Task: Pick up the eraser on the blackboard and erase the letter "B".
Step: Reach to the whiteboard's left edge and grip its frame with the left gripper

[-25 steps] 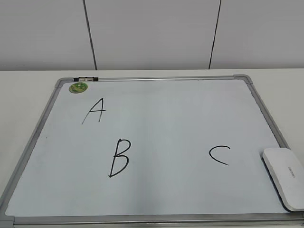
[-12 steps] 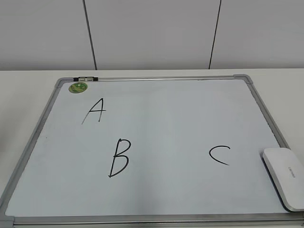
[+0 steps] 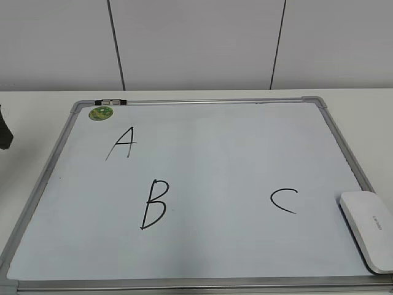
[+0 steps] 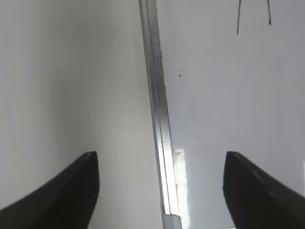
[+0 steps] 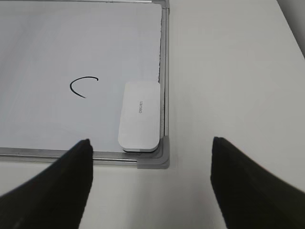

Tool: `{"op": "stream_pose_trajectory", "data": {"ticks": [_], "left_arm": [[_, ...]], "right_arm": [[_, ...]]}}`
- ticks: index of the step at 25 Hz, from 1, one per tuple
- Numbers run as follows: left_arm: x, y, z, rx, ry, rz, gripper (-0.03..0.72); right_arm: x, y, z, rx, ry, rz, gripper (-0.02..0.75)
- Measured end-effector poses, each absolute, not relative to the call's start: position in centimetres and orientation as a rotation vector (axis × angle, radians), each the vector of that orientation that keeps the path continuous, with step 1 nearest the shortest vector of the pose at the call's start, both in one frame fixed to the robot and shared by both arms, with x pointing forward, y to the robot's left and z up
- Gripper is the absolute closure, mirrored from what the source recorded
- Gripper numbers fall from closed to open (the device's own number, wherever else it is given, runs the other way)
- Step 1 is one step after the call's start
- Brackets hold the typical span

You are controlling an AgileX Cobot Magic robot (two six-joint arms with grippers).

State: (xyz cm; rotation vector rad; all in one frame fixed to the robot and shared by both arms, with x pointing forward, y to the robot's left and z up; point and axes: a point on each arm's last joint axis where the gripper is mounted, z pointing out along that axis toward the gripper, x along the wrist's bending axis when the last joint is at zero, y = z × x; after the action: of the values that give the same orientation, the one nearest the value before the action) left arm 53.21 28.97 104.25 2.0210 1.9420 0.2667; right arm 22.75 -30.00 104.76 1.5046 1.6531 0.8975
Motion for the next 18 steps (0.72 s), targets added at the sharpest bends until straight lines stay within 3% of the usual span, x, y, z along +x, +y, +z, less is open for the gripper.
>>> {"op": "stream_pose_trajectory", "data": {"ticks": [6,13,18], "left_arm": [[55.9,28.9,99.8,2.071,2.005,0.163,0.118],[57.9,28.9,96.0,2.076,2.035,0.132,0.251],[59.6,28.8,94.8,2.066,2.045,0.114,0.295]], "right_arm": [[22.8,-30.0,104.8,1.505,1.653,0.898,0.147],[22.8,-30.0,104.8,1.505,1.653,0.898,0.147],[22.8,-30.0,104.8,1.505,1.653,0.898,0.147]]}}
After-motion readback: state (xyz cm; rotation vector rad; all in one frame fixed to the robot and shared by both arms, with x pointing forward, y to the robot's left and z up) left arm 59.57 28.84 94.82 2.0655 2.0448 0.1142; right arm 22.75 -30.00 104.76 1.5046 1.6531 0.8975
